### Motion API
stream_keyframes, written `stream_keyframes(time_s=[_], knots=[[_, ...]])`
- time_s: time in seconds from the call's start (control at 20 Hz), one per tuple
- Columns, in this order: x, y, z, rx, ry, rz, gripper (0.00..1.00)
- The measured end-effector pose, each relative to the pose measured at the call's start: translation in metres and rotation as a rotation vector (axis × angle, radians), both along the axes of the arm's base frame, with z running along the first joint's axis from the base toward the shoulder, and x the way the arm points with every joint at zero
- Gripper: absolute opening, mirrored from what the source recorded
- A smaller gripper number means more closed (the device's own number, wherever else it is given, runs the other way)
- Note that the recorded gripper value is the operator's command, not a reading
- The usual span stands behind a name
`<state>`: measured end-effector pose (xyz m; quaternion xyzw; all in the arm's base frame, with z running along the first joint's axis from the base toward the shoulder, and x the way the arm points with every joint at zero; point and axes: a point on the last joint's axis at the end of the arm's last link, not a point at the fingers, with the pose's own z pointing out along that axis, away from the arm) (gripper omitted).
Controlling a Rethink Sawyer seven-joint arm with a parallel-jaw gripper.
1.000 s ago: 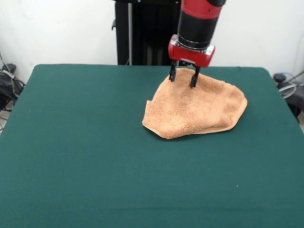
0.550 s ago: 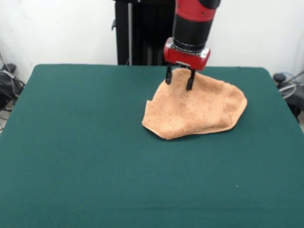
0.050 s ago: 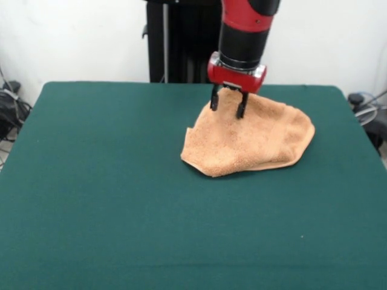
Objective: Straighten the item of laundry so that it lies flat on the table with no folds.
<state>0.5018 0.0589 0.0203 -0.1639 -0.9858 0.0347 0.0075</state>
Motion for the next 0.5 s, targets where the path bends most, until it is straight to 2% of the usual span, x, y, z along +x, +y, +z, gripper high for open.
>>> stream_keyframes(time_s=[0.25, 0.5], knots=[[0.003, 0.012, -0.007, -0.002, 0.002, 0.024, 1.0], [0.014, 0.029, -0.018, -0.007, -0.008, 0.051, 1.0]])
